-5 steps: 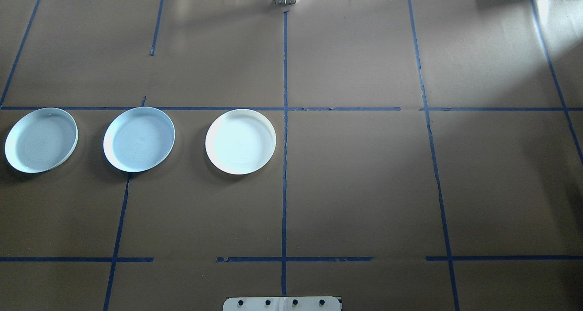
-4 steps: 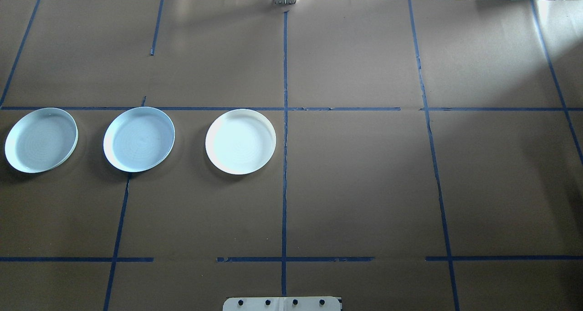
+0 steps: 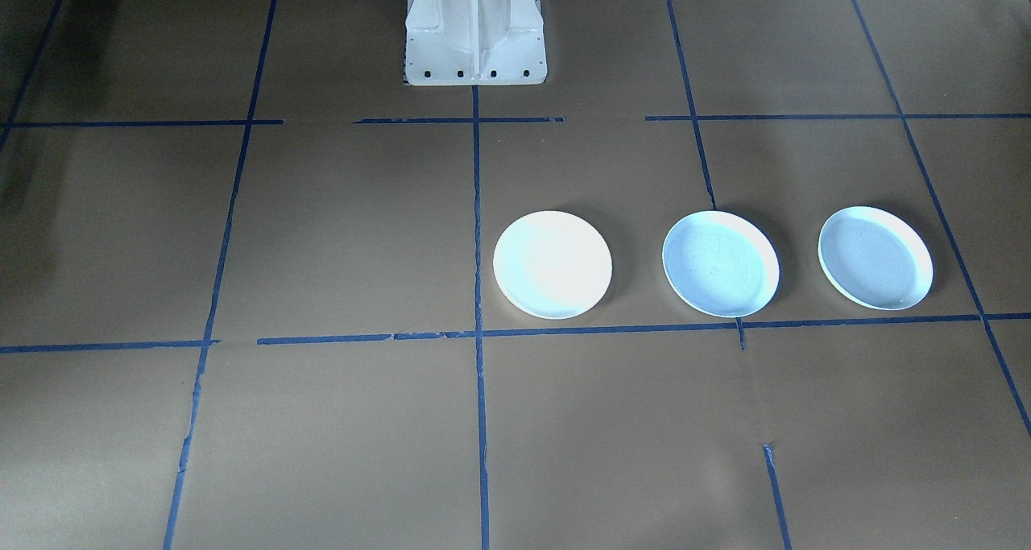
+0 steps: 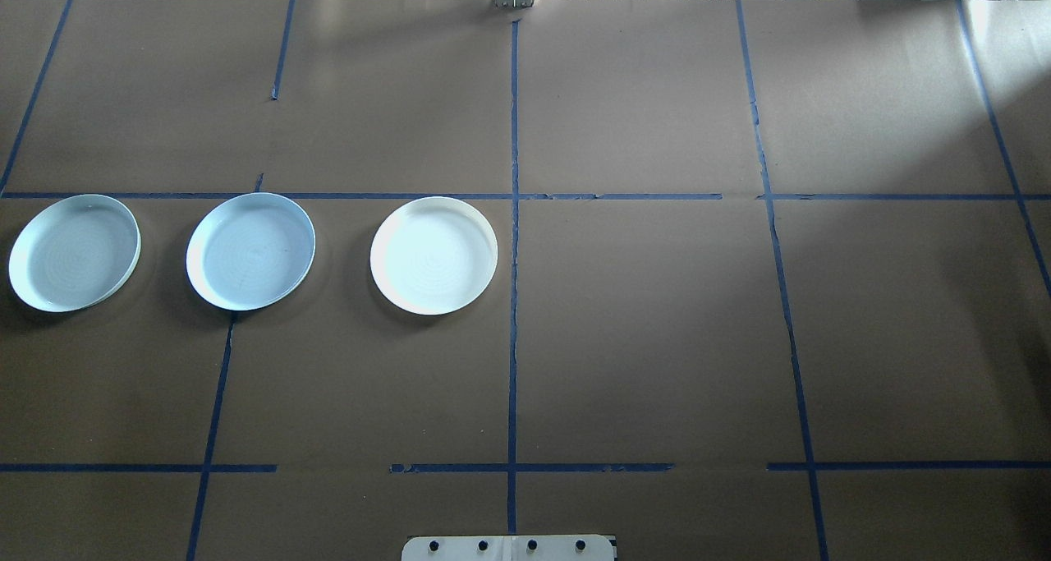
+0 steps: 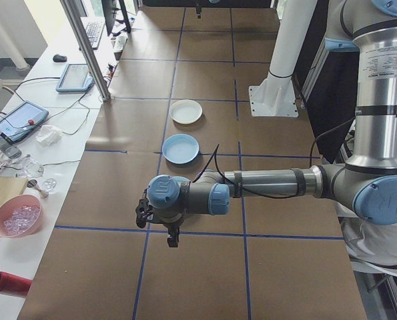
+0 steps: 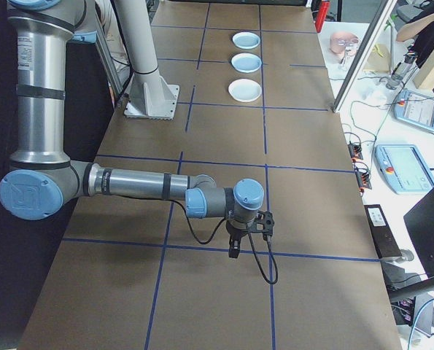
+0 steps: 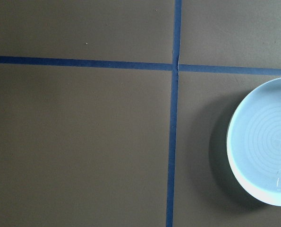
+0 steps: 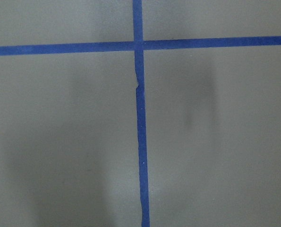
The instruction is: Stack plate in center
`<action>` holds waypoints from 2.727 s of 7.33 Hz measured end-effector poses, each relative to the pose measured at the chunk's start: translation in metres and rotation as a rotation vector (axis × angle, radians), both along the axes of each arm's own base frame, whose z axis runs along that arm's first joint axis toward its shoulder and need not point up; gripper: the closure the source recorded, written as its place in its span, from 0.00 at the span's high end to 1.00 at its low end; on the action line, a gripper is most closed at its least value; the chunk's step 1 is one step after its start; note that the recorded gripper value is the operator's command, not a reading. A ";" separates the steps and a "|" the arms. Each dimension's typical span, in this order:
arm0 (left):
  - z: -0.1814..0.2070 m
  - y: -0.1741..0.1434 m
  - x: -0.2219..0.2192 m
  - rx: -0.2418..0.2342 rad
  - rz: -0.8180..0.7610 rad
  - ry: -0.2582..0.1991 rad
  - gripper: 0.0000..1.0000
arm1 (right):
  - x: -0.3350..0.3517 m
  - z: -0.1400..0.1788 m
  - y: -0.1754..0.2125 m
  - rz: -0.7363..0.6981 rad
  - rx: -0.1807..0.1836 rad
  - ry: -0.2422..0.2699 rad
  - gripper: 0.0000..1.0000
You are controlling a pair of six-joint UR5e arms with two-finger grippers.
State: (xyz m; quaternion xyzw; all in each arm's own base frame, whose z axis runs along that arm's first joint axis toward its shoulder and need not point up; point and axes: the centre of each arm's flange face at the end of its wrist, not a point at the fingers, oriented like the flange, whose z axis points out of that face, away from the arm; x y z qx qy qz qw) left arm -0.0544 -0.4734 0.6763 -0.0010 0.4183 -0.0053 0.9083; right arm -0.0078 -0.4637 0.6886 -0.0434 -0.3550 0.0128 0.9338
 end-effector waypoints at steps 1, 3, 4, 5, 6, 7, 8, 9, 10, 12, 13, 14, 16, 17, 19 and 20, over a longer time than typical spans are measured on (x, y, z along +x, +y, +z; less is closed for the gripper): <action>-0.004 -0.003 0.000 0.006 -0.002 0.000 1.00 | 0.000 0.000 0.000 0.000 0.001 0.000 1.00; -0.017 -0.009 0.006 0.026 0.005 0.002 1.00 | 0.000 0.000 0.000 0.000 0.001 0.000 1.00; -0.018 -0.012 0.013 0.039 0.018 0.006 1.00 | 0.000 0.000 0.000 0.000 0.001 0.000 1.00; -0.017 -0.017 0.018 0.066 0.014 0.009 1.00 | 0.000 0.000 0.000 0.000 0.000 0.000 1.00; -0.013 -0.021 0.022 0.090 -0.007 0.014 1.00 | 0.000 0.000 0.000 0.000 0.000 0.000 1.00; -0.005 -0.024 0.031 0.101 -0.016 0.020 1.00 | 0.000 0.000 0.000 0.001 -0.001 0.000 1.00; 0.002 -0.025 0.044 0.105 -0.007 0.025 1.00 | 0.000 0.000 0.000 0.001 -0.001 0.000 1.00; 0.010 -0.027 0.052 0.098 -0.008 0.029 1.00 | 0.000 0.000 0.000 0.000 -0.001 0.000 1.00; 0.016 -0.031 0.062 0.082 -0.022 0.031 1.00 | 0.000 0.000 0.000 0.000 -0.001 0.000 1.00; 0.022 -0.047 0.086 0.055 -0.025 0.011 1.00 | 0.000 0.000 0.000 0.000 -0.001 0.000 1.00; 0.026 -0.055 0.096 0.046 -0.017 0.000 1.00 | 0.000 0.000 0.000 0.000 -0.001 0.000 1.00; 0.031 -0.062 0.106 0.038 -0.002 -0.007 1.00 | 0.000 0.000 0.000 0.000 -0.001 0.000 1.00; 0.031 -0.069 0.132 0.049 0.039 0.000 1.00 | 0.000 0.000 0.000 0.001 -0.002 0.000 1.00; 0.029 -0.073 0.146 0.052 0.062 0.008 1.00 | 0.000 0.000 0.000 0.001 -0.002 0.000 1.00; 0.029 -0.079 0.169 0.047 0.099 0.014 0.99 | 0.000 0.000 0.000 0.000 -0.002 0.000 1.00; 0.030 -0.079 0.177 0.040 0.112 0.023 0.95 | 0.000 0.000 0.000 0.000 -0.001 0.000 1.00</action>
